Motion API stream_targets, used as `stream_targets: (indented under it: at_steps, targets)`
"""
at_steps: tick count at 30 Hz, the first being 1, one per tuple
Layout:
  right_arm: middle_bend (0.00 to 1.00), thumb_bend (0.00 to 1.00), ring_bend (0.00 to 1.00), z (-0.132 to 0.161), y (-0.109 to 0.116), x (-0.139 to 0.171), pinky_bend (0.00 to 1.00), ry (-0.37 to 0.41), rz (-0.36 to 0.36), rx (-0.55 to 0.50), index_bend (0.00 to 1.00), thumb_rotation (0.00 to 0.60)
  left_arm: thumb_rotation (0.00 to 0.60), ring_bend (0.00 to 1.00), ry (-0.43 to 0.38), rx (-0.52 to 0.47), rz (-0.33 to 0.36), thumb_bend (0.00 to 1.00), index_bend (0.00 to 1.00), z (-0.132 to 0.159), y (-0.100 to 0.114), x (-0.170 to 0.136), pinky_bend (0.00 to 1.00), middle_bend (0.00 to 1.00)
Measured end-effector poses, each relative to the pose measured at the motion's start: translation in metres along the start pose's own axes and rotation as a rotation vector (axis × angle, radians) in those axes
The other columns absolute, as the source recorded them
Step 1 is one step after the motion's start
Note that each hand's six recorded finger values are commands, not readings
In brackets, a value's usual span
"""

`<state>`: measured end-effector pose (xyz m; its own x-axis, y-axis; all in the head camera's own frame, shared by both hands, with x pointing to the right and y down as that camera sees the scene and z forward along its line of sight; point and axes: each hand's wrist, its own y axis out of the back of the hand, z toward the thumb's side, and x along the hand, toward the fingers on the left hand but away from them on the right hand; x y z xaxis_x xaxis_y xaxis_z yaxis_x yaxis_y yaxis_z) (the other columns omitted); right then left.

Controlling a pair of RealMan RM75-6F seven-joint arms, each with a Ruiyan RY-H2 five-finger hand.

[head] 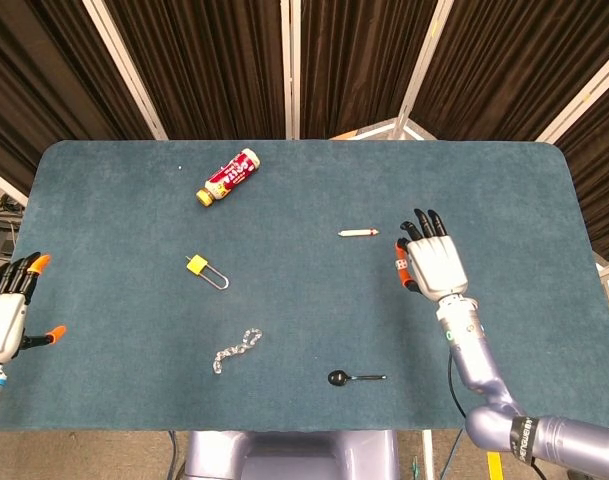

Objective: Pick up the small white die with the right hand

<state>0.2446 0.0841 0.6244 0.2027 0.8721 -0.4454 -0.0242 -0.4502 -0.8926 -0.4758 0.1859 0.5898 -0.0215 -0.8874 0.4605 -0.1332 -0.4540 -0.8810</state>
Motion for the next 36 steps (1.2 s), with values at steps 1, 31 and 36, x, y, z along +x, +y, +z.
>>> stream_targets:
  at_steps: [1,31,36]
  targets:
    - [0.15,0.24,0.00,0.000,-0.001,0.001,0.00,0.002,0.003,0.001,0.46,0.600,0.600,0.00,-0.001,0.000,0.001,0.12,0.00,0.001,0.000,0.000,0.00,0.00]
    - [0.02,0.17,0.00,-0.043,-0.019,0.027,0.00,-0.061,0.039,-0.006,0.21,0.600,0.600,0.00,-0.006,0.011,0.000,0.12,0.00,0.003,-0.001,-0.004,0.00,0.00]
    - [0.00,0.17,0.00,-0.052,-0.015,0.035,0.00,-0.065,0.016,0.003,0.11,0.600,0.600,0.00,-0.009,0.013,0.004,0.12,0.00,0.004,-0.001,-0.004,0.00,0.00]
